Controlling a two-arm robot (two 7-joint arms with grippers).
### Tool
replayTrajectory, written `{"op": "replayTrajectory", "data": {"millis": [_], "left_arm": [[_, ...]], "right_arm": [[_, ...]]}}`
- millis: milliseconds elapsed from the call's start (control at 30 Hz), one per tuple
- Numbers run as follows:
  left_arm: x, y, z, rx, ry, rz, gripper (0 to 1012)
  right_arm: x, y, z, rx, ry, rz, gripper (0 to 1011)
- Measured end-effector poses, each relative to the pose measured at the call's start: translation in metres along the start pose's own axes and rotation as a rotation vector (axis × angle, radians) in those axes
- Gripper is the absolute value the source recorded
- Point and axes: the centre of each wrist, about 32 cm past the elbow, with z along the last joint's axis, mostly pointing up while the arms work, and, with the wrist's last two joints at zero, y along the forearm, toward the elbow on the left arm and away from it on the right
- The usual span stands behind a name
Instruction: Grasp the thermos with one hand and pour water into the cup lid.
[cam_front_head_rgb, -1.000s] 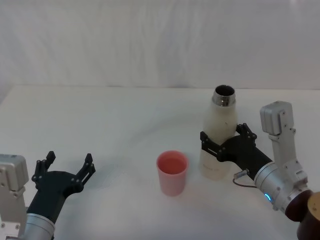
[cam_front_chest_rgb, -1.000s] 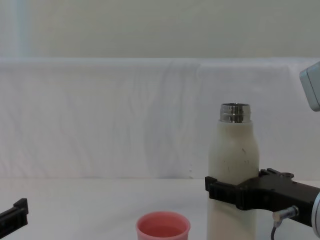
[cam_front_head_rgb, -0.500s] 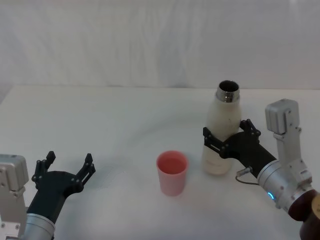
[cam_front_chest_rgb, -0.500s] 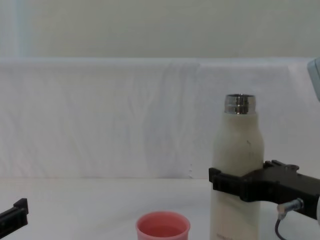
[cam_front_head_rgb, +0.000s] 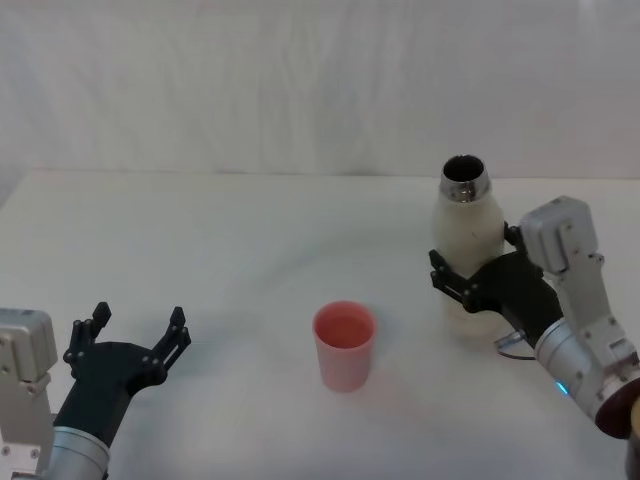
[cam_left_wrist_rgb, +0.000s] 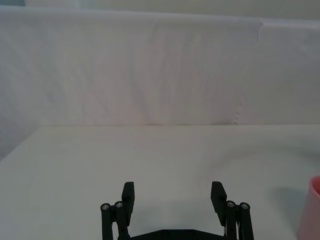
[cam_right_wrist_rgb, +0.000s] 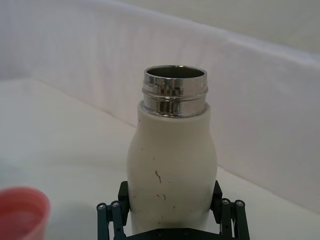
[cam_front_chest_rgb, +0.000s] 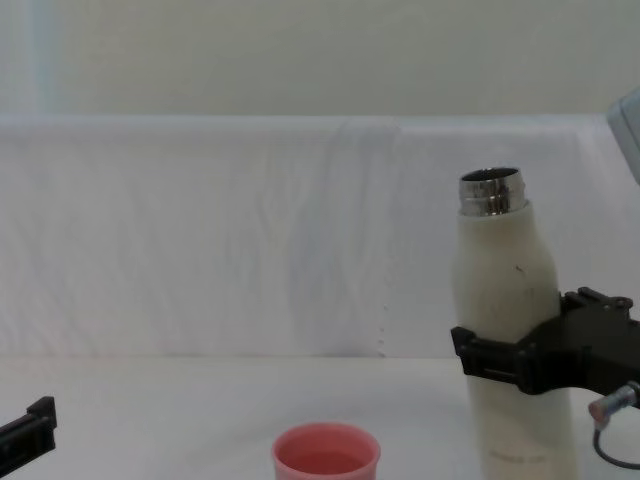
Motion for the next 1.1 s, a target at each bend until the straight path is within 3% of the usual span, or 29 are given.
{"op": "replayTrajectory", "data": {"millis": [233,367,1100], "left_arm": [[0.0000,0.000,0.000,0.000,0.000,0.000,1001],[0.0000,0.000,0.000,0.000,0.000,0.000,1001],[0.0000,0.000,0.000,0.000,0.000,0.000,1001]], "right_arm": [[0.0031,-0.006,0.006,-0.033,-0.156,-0.022,957],[0.0038,-0.008,0.008,-0.047,-0.218,-0.025,957],[0.0019,-0.004,0.014,-0.091,-0.410,0.082,957]]}}
